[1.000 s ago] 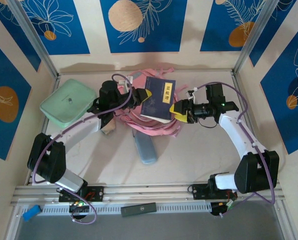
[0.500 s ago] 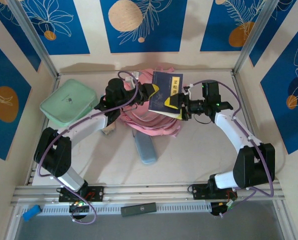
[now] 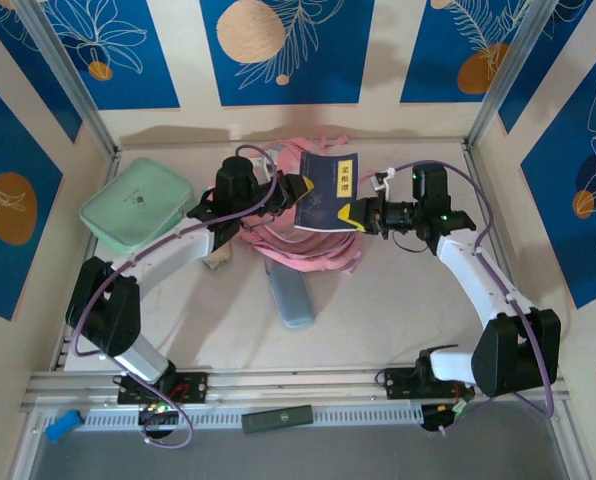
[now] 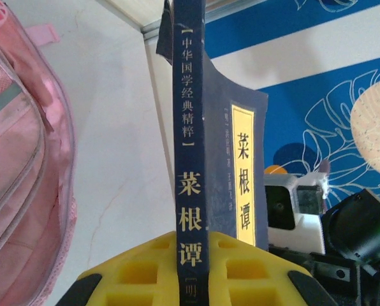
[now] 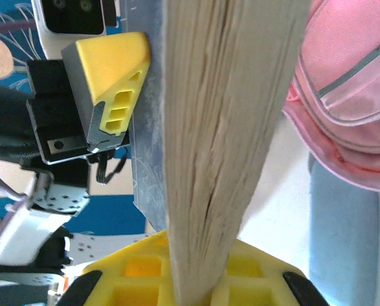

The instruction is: Pack the student bag

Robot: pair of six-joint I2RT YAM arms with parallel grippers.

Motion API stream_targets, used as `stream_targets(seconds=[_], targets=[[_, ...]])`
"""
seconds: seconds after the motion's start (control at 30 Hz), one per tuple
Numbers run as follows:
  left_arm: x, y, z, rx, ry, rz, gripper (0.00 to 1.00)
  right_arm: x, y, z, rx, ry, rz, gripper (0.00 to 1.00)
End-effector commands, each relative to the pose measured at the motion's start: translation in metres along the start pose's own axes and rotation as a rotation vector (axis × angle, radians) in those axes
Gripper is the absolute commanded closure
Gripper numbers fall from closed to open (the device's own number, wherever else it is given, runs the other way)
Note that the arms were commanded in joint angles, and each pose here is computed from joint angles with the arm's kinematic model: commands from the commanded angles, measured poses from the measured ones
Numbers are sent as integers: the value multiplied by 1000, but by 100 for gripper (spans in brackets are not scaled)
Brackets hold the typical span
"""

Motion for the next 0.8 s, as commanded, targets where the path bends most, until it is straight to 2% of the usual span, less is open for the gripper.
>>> stream_targets(seconds=[0.0, 0.03, 0.07, 0.17, 0.27, 0.43, 0.53, 0.6, 0.7, 0.77], targets=[[-6, -11, -5, 119, 39, 34, 90, -21, 1, 5, 0, -50, -69, 100], [-9, -5, -6, 164, 51, 88, 79, -30, -4, 6, 19, -78, -97, 100], [-12, 1, -8, 212, 57, 151, 72, -39, -8, 6, 38, -107, -141, 100], [-22, 27, -13, 382, 96, 377, 57, -70, -25, 4, 83, -196, -288, 100], [-14, 44, -25, 527, 199, 524, 45, -98, -40, 2, 153, -268, -318, 100], [17, 64, -54, 834, 403, 659, 41, -128, -53, -5, 209, -359, -361, 100], [34, 80, -47, 907, 434, 769, 41, -134, -54, -5, 213, -376, -368, 100], [48, 91, -46, 955, 461, 784, 39, -137, -54, -5, 217, -384, -359, 100], [70, 99, -50, 1112, 486, 752, 34, -138, -54, -4, 224, -391, -358, 100], [85, 107, -41, 1191, 454, 766, 29, -138, -55, -4, 228, -391, -353, 100]])
Point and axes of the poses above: each hand's point on the last joint's axis, 136 mm out from that joint toward the fingers, its own x axis out along the fingers, its own y axis along the line the jaws close on, z = x × y, the point moved 5 cm from there along -x, back along the fingers, and after that the axes turned 11 degrees about -x, right-handed, at the moved point
